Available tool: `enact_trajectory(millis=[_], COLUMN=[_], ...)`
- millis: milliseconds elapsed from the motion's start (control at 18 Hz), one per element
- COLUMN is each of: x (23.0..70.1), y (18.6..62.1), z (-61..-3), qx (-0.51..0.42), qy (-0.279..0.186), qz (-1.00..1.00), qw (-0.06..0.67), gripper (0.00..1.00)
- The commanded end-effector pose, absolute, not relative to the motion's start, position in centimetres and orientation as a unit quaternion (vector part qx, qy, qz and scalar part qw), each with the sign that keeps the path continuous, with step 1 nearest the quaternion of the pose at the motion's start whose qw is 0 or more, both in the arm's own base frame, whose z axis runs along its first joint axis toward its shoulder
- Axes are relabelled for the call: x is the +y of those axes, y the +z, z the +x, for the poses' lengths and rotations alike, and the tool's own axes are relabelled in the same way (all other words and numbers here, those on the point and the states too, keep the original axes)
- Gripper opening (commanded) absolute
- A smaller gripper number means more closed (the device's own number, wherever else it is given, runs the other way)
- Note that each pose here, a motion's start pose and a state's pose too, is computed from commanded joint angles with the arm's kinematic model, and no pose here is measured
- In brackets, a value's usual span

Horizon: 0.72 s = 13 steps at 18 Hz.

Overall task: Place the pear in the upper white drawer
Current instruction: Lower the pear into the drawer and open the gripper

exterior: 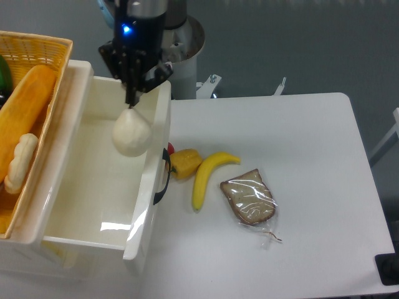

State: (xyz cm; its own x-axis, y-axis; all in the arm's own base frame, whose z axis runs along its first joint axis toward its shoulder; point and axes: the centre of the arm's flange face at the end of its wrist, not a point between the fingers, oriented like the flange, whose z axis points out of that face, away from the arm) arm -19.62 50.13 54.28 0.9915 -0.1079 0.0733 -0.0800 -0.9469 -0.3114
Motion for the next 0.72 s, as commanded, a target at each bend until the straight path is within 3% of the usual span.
enact_trajectory(millis=[611, 722], x=[54.3, 54.7], y=[48.2, 47.3], z=[-19.4, -19.6], qx=[0.092, 0.093], qy=[-0.077, -0.082], qz=[-0.986, -0.986], qw=[0.113, 0.108], gripper=[0.0, 0.05])
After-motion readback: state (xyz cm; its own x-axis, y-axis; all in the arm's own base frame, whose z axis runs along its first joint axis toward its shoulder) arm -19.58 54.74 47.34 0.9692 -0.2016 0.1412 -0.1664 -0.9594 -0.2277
